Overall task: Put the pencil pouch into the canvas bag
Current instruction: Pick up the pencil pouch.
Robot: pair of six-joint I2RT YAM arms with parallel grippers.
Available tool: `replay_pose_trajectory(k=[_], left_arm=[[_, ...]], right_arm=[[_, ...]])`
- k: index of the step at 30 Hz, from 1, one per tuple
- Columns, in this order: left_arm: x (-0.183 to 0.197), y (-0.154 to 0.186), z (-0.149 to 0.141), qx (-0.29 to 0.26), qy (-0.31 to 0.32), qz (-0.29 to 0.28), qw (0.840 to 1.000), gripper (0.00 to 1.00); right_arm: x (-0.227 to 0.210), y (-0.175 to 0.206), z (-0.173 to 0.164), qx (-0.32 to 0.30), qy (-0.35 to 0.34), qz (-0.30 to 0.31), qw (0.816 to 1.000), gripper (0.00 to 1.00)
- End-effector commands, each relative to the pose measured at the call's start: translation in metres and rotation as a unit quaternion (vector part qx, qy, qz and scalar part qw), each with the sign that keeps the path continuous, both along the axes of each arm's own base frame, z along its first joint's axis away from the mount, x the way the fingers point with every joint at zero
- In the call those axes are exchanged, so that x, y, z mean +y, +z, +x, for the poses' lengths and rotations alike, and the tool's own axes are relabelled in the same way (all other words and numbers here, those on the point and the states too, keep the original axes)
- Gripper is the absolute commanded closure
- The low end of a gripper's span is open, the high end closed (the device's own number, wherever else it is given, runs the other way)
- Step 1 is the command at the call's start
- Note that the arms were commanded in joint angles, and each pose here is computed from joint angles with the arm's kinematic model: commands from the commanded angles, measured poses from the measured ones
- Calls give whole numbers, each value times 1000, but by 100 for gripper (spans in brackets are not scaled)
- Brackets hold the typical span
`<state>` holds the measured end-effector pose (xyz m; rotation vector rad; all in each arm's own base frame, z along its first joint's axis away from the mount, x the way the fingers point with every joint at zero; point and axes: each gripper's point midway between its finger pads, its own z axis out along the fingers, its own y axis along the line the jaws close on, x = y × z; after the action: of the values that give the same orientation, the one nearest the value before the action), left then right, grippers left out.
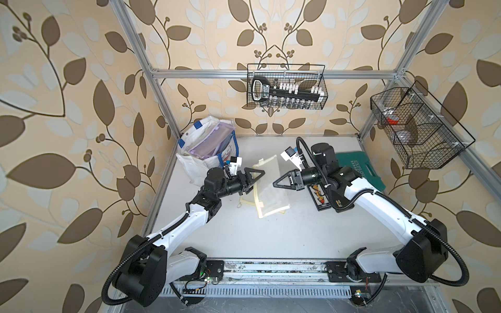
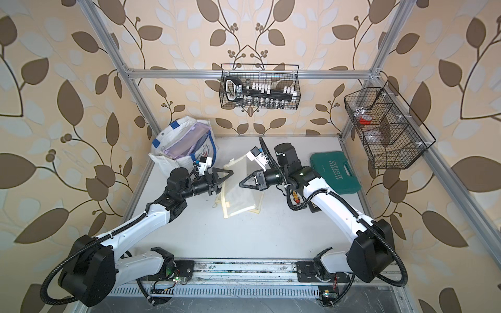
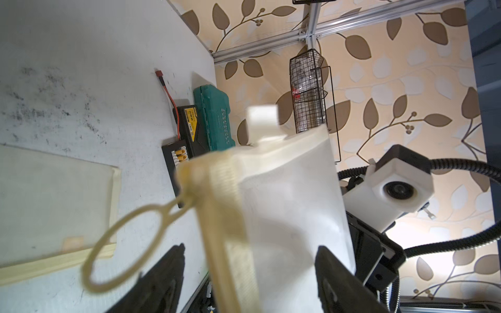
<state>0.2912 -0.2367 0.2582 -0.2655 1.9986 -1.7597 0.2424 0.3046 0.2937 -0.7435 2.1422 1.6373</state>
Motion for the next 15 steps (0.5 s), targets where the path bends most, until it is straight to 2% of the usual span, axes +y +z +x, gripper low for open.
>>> replay_pose_trajectory(k=[1,3,6,8,10,13,15], left_arm=[[0,32,-7,-61,-10,-29,998,50],[2,35,-10,-67,-6,-23,997,68],[7,34,-14,-70,1,-8,997,87],[11,32,-17,-71,7,4,997,98],[16,31,-19,-74,14,22,997,100],[28,34,-20,-82,35,77,993,100],[41,45,-18,-103,59,140,983,100]], right_arm=[[2,8,2,-10,4,3,1000,100],[2,5,8,-11,-11,-9,1000,100],[-1,-10,21,5,-37,-43,998,100],[-2,-18,28,16,-50,-62,997,100],[-2,-21,32,22,-56,-70,996,99],[-4,-20,38,19,-72,-82,994,74],[-8,-19,42,12,-87,-98,991,52]])
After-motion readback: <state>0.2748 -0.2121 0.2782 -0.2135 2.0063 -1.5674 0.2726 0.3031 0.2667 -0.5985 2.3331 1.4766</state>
